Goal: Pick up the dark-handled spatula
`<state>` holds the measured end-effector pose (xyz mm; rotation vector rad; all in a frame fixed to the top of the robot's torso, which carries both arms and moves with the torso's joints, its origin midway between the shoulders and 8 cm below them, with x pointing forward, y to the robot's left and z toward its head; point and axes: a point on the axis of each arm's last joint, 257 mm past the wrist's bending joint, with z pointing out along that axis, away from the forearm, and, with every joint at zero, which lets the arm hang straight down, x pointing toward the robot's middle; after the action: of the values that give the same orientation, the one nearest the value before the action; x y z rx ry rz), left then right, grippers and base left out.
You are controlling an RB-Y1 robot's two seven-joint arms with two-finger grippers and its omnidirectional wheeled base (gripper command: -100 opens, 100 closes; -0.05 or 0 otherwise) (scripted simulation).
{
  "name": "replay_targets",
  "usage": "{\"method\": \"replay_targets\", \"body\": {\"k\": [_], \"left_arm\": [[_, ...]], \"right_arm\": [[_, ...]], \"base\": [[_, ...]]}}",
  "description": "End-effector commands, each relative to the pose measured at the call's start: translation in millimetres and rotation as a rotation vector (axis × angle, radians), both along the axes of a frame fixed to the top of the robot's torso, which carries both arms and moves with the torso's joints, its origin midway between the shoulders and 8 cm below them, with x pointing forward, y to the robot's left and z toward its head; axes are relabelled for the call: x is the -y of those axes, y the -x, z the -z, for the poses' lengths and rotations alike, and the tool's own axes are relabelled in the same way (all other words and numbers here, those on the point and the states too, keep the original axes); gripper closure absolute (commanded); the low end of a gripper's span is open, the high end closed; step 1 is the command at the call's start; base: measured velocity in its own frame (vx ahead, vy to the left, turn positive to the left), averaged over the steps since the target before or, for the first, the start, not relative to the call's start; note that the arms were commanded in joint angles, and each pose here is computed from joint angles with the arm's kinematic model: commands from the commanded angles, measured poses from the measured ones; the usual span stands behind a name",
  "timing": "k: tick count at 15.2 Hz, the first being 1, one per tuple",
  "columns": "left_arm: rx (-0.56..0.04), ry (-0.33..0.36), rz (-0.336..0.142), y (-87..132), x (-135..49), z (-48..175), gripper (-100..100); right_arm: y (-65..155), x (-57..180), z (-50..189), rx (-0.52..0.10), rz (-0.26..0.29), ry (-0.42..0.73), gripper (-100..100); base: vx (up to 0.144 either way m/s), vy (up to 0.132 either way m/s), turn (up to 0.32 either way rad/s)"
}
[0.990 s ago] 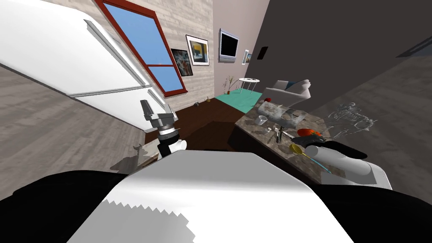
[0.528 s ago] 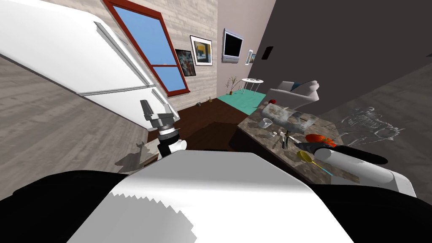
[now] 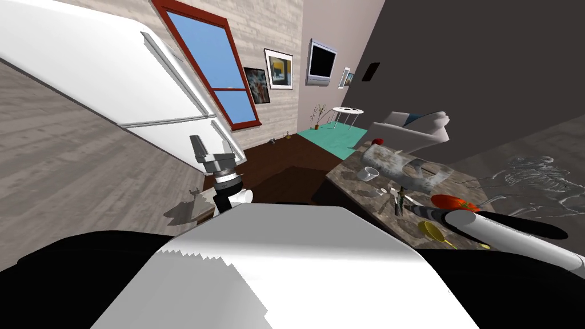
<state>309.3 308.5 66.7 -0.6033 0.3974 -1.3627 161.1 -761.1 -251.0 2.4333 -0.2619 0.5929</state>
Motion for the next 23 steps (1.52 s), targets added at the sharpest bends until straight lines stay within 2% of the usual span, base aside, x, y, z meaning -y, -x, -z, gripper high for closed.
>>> {"method": "replay_targets", "body": {"k": [1,2,4,5,6,7,9,10,12,13,14,15,16,17,18,19,20,22,23], "left_arm": [[0.0,0.0,0.0,0.0,0.0,0.0,0],[0.0,0.0,0.0,0.0,0.0,0.0,0],[0.0,0.0,0.0,0.0,0.0,0.0,0],[0.0,0.0,0.0,0.0,0.0,0.0,0],[0.0,0.0,0.0,0.0,0.0,0.0,0],[0.0,0.0,0.0,0.0,0.0,0.0,0],[0.0,0.0,0.0,0.0,0.0,0.0,0],[0.0,0.0,0.0,0.0,0.0,0.0,0],[0.0,0.0,0.0,0.0,0.0,0.0,0],[0.0,0.0,0.0,0.0,0.0,0.0,0],[0.0,0.0,0.0,0.0,0.0,0.0,0],[0.0,0.0,0.0,0.0,0.0,0.0,0],[0.0,0.0,0.0,0.0,0.0,0.0,0],[0.0,0.0,0.0,0.0,0.0,0.0,0],[0.0,0.0,0.0,0.0,0.0,0.0,0],[0.0,0.0,0.0,0.0,0.0,0.0,0],[0.0,0.0,0.0,0.0,0.0,0.0,0],[0.0,0.0,0.0,0.0,0.0,0.0,0],[0.0,0.0,0.0,0.0,0.0,0.0,0]], "right_arm": [[11.9,-0.6,8.0,-0.012,0.033,-0.044,-100],[31.6,2.9,14.8,0.001,0.105,-0.102,-100],[36.4,-0.3,20.1,-0.015,0.112,-0.122,-100],[57.0,0.5,28.0,-0.007,0.185,-0.184,-100],[59.8,-2.0,31.0,-0.017,0.19,-0.197,-100],[77.9,-1.0,36.6,-0.003,0.258,-0.248,-100],[82.0,-5.4,40.7,-0.019,0.265,-0.268,-100],[100.8,-7.1,47.3,-0.011,0.334,-0.323,-100],[102.6,-10.0,49.0,-0.02,0.336,-0.335,-100],[120.8,-14.2,55.2,-0.018,0.403,-0.392,-100],[121.5,-15.4,55.8,-0.022,0.403,-0.396,-100],[137.2,-18.5,59.9,-0.015,0.464,-0.442,-100],[138.5,-21.1,61.0,-0.023,0.466,-0.452,-100],[152.5,-24.9,63.9,-0.019,0.52,-0.494,-100],[153.6,-26.6,64.8,-0.024,0.522,-0.5,-100],[166.6,-31.7,67.1,-0.025,0.573,-0.542,-100],[166.6,-31.7,67.1,-0.025,0.573,-0.542,-100],[186.3,-39.4,68.5,-0.028,0.651,-0.604,-100],[186.3,-39.4,68.5,-0.028,0.651,-0.604,-100]], "base": [[0.085,-0.003,0.034],[0.086,0.003,0.096],[0.085,-0.002,0.059],[0.096,-0.017,0.07],[0.112,-0.023,0.085],[0.126,-0.021,0.123],[0.115,-0.014,0.049],[0.092,-0.017,0.064],[0.084,-0.015,0.049],[0.098,-0.014,0.055],[0.103,-0.027,0.054],[0.103,-0.054,0.067],[0.102,-0.054,0.065],[0.112,-0.033,0.082],[0.106,-0.03,0.051],[0.113,-0.035,0.038],[0.103,-0.037,0.03],[0.099,-0.049,0.046],[0.098,-0.043,0.03]]}}
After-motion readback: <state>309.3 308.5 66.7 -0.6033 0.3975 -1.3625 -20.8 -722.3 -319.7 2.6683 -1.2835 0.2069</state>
